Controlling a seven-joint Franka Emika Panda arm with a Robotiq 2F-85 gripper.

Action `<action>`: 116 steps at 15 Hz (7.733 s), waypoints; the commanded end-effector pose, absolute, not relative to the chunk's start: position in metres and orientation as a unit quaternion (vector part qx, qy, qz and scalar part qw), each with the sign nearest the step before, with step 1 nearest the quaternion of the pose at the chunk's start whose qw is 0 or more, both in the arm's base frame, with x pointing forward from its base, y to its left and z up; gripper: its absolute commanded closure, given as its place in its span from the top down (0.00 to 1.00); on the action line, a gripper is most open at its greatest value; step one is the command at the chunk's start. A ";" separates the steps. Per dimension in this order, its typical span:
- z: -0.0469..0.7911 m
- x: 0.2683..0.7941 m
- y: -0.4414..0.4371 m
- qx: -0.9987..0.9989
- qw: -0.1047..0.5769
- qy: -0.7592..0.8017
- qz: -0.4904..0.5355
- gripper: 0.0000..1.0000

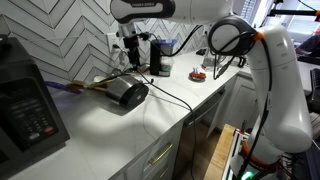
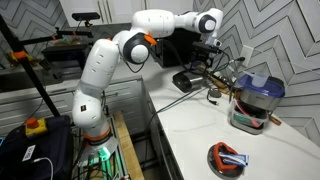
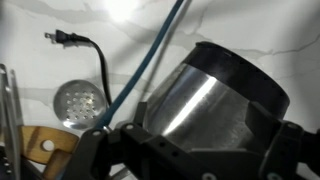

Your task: Put the silver tin with a black vest in an upright position

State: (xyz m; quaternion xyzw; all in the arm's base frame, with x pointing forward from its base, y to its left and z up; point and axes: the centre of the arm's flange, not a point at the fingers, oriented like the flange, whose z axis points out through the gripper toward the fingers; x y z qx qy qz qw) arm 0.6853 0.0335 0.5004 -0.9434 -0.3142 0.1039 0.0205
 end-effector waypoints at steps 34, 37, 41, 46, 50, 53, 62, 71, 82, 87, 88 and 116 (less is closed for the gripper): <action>0.460 0.762 0.068 -0.866 0.195 -0.404 0.220 1.00; 0.457 0.747 0.052 -0.837 0.246 -0.401 0.279 0.86; 0.427 0.734 0.045 -0.805 0.330 -0.390 0.302 0.49; 0.421 0.733 0.048 -0.791 0.435 -0.348 0.253 0.12; 0.440 0.737 0.041 -0.780 0.507 -0.308 0.200 0.00; 0.448 0.744 0.041 -0.780 0.533 -0.278 0.171 0.00; 0.471 0.703 0.074 -0.725 0.539 -0.336 0.267 0.01; 0.536 0.629 0.107 -0.813 0.373 -0.386 0.223 0.01; 0.619 0.542 0.222 -0.879 0.169 -0.442 0.055 0.01; 0.647 0.570 0.242 -0.881 0.151 -0.447 0.032 0.03; 0.650 0.565 0.241 -0.883 0.143 -0.447 0.028 0.03; 0.532 0.470 0.259 -0.959 0.048 -0.203 -0.190 0.01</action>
